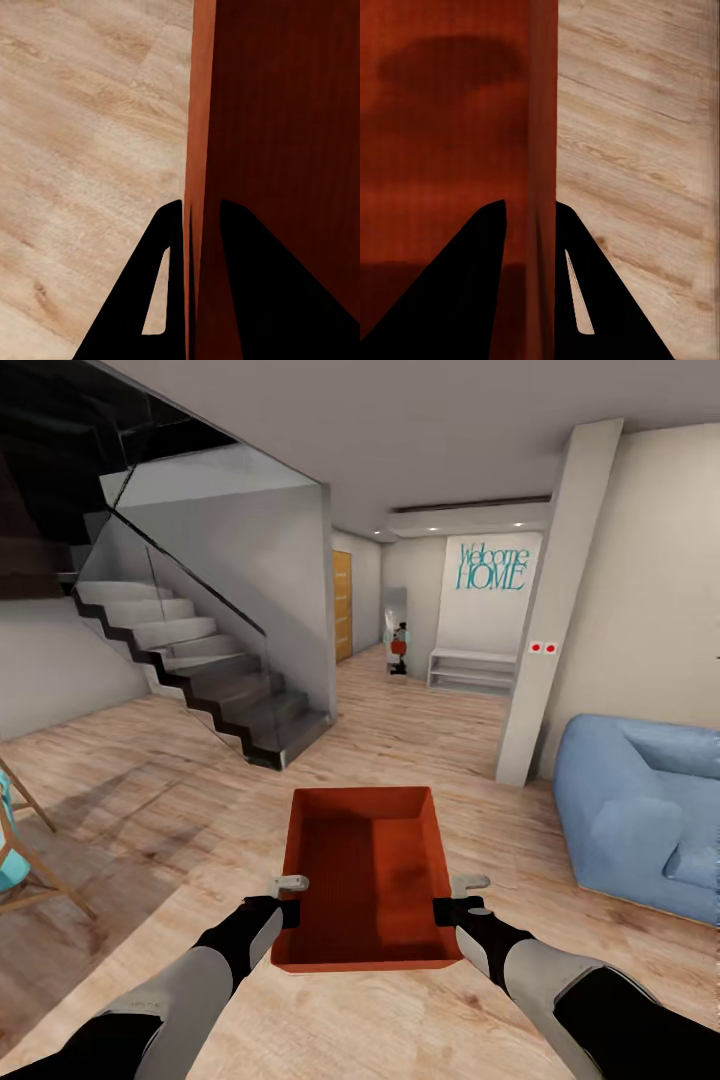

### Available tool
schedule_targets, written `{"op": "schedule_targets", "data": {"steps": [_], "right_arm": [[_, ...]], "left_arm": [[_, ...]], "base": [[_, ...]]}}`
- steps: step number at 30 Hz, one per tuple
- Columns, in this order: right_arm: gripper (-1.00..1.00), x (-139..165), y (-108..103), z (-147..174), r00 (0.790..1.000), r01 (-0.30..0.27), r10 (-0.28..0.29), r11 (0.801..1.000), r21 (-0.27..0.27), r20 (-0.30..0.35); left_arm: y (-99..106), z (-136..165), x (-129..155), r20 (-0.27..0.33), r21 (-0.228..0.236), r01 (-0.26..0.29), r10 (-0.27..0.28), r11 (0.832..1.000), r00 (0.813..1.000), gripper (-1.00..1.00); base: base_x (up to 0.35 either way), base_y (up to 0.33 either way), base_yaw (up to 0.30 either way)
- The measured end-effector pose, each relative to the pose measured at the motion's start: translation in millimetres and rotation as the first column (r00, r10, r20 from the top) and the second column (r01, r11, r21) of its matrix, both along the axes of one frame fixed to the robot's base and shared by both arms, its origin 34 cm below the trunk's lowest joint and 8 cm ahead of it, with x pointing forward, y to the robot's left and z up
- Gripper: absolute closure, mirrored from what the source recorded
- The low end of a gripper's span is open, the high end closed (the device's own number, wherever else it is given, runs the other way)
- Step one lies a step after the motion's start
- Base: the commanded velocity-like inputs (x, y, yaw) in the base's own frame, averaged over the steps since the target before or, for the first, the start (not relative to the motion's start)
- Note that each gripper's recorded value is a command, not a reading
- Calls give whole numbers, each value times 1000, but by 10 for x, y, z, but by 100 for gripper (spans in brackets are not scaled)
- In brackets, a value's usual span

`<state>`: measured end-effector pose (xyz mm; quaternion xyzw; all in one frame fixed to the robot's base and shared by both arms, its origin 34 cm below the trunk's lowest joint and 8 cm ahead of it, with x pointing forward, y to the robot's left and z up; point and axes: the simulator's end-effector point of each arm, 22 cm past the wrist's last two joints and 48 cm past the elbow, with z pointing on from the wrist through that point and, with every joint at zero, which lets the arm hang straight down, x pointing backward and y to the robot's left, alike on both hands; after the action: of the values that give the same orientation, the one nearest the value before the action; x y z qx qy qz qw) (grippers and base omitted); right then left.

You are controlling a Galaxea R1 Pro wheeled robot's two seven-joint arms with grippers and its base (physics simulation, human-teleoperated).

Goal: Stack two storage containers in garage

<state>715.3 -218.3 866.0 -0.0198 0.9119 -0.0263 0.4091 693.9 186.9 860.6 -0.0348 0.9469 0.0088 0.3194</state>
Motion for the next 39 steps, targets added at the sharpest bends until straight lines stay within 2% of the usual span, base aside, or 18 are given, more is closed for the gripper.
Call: {"op": "schedule_targets", "data": {"steps": [18, 39], "right_arm": [[100, 0, -2, -1, 1000, 0, 0, 1000, 0, 0], [100, 1, 2, 1, 1000, 0, 0, 1000, 0, 0]], "left_arm": [[-1, 0, 0, 0, 0, -1, 1, 1000, 1000, 100], [2, 0, 0, 0, 0, 0, 0, 1000, 1000, 100]], "base": [[322, 71, -244], [322, 71, -13]]}}
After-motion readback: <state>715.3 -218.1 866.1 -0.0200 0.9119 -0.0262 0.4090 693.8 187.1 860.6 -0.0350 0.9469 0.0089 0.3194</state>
